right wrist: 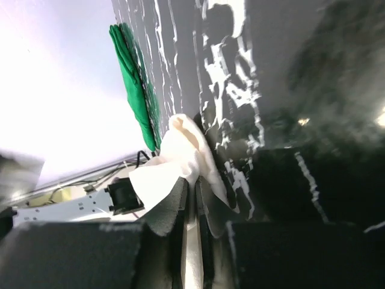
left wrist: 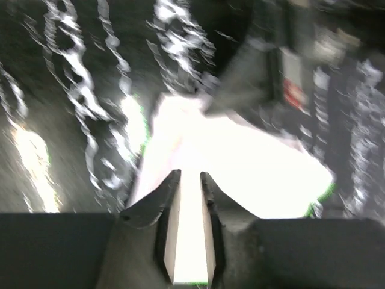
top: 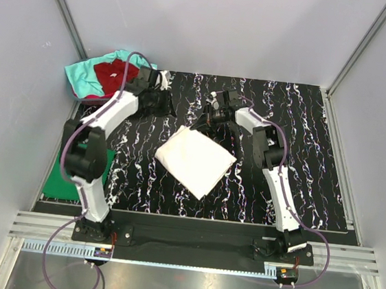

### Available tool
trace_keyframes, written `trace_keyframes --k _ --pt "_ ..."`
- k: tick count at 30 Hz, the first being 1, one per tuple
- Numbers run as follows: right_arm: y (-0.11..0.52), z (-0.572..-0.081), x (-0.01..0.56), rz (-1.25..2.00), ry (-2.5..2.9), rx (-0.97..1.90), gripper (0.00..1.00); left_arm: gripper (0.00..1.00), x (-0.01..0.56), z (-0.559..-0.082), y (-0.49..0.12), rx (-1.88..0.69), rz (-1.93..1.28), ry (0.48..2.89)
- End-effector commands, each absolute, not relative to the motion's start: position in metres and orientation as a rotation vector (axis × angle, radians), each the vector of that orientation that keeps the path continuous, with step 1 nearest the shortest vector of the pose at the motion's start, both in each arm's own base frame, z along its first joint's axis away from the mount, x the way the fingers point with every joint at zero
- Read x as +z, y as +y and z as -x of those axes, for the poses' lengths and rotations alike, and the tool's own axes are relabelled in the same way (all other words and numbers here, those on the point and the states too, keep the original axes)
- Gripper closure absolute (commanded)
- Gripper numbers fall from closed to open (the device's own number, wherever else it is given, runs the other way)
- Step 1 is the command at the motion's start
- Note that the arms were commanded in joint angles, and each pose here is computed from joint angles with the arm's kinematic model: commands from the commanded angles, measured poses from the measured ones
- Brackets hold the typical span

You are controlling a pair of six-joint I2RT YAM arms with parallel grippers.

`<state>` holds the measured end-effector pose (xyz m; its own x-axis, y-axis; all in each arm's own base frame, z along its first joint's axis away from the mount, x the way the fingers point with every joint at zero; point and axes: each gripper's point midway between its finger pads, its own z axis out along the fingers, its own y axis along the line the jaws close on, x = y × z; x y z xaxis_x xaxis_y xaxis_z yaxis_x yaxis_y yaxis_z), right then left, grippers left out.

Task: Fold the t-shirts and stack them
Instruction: Fold the tshirt

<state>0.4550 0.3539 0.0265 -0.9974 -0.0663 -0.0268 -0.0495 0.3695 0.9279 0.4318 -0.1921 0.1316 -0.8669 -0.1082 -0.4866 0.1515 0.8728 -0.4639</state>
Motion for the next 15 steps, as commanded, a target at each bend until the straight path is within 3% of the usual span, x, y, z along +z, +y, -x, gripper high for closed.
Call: trace_keyframes --k 1,5,15 --pt "0.358 -0.471 0.034 -0.094 -2.586 -1.811 0.87 0.8 0.16 -0.398 -0.218 -0.948 -0.091 2.436" --pt "0.358 -0.47 0.031 -0.075 -2.571 -1.804 0.87 0.87 0.124 -0.363 -0.234 -1.113 -0.06 2.468" --pt "0.355 -0.465 0.021 -0.073 -2.559 -1.775 0.88 1.0 0.038 -0.328 -0.188 -0.885 0.16 2.67"
